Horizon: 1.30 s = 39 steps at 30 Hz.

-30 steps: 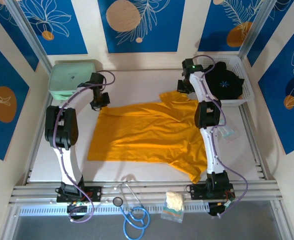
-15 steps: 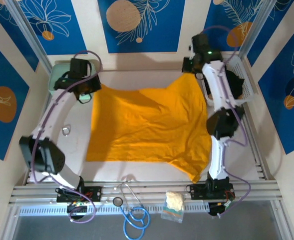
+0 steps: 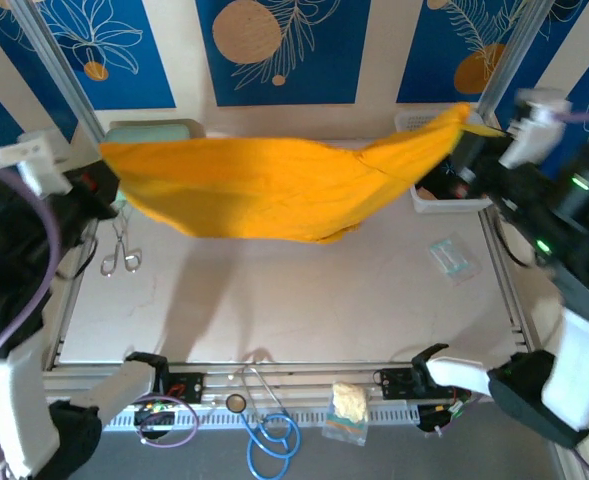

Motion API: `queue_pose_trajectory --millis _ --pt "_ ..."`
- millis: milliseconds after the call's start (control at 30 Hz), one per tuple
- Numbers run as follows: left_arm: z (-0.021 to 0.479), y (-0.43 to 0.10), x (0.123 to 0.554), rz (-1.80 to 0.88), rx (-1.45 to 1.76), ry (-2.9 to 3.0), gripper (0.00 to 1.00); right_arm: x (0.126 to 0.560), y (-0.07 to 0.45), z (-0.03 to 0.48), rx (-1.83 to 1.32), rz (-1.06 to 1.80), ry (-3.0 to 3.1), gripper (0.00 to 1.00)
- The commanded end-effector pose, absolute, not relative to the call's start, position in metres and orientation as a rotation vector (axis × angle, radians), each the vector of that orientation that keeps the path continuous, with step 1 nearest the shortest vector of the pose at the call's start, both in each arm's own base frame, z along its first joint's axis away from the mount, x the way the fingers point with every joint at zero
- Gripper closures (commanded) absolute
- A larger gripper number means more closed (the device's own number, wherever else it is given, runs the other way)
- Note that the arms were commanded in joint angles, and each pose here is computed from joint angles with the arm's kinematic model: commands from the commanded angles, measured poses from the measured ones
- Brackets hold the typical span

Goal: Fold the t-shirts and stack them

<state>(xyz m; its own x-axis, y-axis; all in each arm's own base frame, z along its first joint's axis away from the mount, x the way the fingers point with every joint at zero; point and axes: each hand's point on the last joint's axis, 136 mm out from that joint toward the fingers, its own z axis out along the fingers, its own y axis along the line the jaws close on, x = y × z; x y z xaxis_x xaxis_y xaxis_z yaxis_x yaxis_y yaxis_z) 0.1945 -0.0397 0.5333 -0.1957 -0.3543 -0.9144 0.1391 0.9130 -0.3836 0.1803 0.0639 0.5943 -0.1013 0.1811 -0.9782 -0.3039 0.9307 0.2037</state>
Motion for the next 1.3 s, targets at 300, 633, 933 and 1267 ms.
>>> queue_pose_trajectory --millis 300,633,933,1267 --pt "0.570 -0.005 0.109 -0.348 -0.204 1.570 1.00 0.111 0.005 0.619 0.012 0.302 1.493 1.00" --pt "0.531 -0.014 0.221 -0.230 -0.216 1.716 1.00 0.254 0.031 0.580 -0.038 -0.108 1.666 1.00" --pt "0.390 -0.028 0.374 -0.097 -0.266 1.940 1.00 0.445 0.030 0.413 0.060 0.014 2.083 1.00" --pt "0.214 -0.046 0.547 0.021 -0.259 2.134 1.00 0.630 0.012 0.226 0.148 -0.024 2.320 1.00"
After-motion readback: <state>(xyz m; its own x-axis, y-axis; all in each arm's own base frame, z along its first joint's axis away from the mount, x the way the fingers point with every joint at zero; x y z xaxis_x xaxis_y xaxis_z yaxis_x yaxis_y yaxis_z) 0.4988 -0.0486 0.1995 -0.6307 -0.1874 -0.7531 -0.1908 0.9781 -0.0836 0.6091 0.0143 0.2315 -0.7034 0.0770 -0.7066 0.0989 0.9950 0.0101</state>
